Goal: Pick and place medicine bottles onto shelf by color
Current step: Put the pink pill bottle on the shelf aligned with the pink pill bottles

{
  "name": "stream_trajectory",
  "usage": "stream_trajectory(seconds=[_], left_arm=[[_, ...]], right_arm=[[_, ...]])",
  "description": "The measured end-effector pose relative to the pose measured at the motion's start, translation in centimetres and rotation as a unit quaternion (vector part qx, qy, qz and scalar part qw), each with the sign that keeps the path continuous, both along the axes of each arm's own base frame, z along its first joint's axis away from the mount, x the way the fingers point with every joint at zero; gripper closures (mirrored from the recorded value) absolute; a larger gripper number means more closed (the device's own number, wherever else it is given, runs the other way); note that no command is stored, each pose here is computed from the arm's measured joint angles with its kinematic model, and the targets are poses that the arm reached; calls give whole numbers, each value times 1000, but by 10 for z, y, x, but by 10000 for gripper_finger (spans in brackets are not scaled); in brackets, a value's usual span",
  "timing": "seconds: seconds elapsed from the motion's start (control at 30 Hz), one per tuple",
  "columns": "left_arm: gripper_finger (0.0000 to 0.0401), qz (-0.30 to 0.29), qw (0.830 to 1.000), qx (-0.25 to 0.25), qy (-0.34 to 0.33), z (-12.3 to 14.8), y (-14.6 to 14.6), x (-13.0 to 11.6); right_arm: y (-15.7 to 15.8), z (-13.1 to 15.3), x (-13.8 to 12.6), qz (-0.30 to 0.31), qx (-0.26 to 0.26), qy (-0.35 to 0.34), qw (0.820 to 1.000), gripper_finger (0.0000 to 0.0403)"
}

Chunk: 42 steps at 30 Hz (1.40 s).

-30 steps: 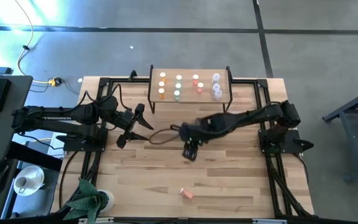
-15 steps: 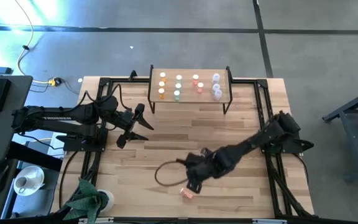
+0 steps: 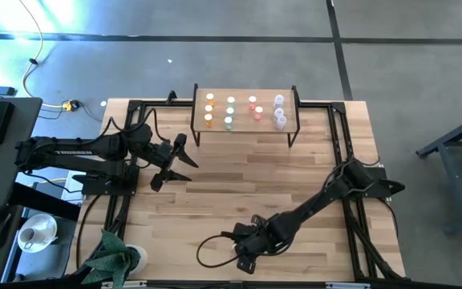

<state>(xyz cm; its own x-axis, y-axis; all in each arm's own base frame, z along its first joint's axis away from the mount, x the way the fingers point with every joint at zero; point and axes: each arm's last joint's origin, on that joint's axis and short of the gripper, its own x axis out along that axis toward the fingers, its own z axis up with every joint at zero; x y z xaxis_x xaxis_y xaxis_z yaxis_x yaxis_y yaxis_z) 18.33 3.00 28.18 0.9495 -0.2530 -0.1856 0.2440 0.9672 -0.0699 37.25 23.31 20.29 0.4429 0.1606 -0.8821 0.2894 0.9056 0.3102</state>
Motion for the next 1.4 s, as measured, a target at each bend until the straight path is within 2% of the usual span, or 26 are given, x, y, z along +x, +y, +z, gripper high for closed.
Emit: stream_trajectory(seconds=[0.43,0.83,0.97,1.13,1.27,1.4], left_arm=[[190,0,1000,0,0,0,0,0],[190,0,1000,0,0,0,0,0],[190,0,1000,0,0,0,0,0],[190,0,1000,0,0,0,0,0],[190,0,1000,0,0,0,0,0],[190,0,1000,0,0,0,0,0]], right_arm=[[6,-32,8,8,5,25,1000,219],[8,-56,10,29,-15,52,998,219],[5,-59,7,21,-41,66,997,221],[-1,-60,3,4,-76,84,994,248],[-1,-60,4,24,-85,78,993,280],[-1,-60,4,30,-87,77,993,290]])
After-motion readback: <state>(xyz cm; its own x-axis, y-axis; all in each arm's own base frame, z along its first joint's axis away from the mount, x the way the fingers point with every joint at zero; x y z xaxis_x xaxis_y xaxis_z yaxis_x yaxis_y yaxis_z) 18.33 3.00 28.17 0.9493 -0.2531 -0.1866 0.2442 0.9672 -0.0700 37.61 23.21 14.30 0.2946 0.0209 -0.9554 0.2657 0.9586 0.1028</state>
